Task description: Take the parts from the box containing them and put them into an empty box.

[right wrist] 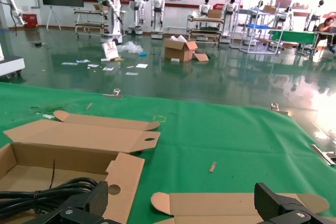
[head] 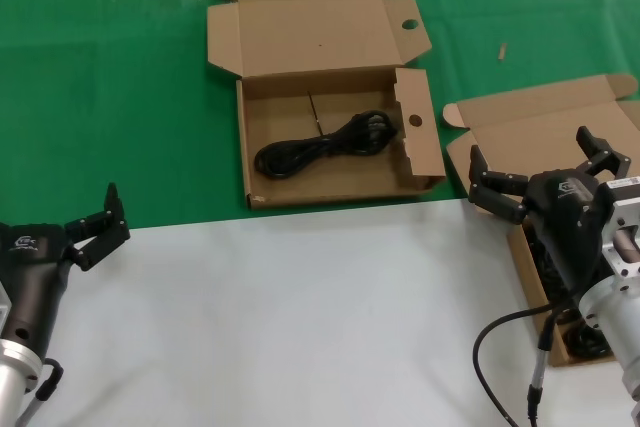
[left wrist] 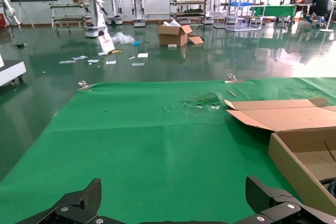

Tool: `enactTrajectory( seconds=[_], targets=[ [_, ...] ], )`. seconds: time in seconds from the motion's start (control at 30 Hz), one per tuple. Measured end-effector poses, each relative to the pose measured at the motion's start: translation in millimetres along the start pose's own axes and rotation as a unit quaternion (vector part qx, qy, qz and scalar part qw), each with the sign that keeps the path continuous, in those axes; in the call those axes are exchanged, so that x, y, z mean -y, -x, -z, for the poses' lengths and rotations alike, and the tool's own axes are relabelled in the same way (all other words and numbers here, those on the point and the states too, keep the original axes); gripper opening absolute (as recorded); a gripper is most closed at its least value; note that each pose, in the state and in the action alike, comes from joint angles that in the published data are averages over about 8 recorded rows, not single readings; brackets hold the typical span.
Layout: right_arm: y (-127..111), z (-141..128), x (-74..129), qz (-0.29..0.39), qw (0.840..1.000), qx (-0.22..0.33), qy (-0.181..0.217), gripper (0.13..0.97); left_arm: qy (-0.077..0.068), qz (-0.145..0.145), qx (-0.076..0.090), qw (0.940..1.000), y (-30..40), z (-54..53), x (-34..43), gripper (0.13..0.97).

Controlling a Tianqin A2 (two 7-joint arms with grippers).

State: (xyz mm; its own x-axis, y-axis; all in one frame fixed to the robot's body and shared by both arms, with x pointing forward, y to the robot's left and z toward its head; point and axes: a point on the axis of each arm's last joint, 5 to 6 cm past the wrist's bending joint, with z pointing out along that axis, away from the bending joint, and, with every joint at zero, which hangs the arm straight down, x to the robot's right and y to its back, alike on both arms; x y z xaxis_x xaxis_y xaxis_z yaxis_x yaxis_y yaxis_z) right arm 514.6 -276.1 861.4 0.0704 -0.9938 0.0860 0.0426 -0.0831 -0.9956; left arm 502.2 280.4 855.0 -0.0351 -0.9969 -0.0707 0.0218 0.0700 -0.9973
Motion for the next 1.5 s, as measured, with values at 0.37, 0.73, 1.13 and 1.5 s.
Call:
enactTrajectory(
  seconds=[0.37, 0.73, 1.13, 1.5],
  targets=[
    [0.0, 0.0, 0.0, 0.0, 1.0, 0.0, 0.0, 0.966, 0.0, 0.0, 0.0, 1.0, 0.0, 0.0, 0.0, 0.966],
    [0.0, 0.0, 0.0, 0.0, 1.0, 0.0, 0.0, 0.966, 0.0, 0.0, 0.0, 1.0, 0.0, 0.0, 0.0, 0.966],
    [0.0, 0.0, 0.0, 0.0, 1.0, 0.0, 0.0, 0.966, 0.0, 0.0, 0.0, 1.0, 0.0, 0.0, 0.0, 0.966],
    [0.0, 0.0, 0.0, 0.0, 1.0, 0.0, 0.0, 0.966, 0.0, 0.0, 0.0, 1.0, 0.0, 0.0, 0.0, 0.966]
  ],
)
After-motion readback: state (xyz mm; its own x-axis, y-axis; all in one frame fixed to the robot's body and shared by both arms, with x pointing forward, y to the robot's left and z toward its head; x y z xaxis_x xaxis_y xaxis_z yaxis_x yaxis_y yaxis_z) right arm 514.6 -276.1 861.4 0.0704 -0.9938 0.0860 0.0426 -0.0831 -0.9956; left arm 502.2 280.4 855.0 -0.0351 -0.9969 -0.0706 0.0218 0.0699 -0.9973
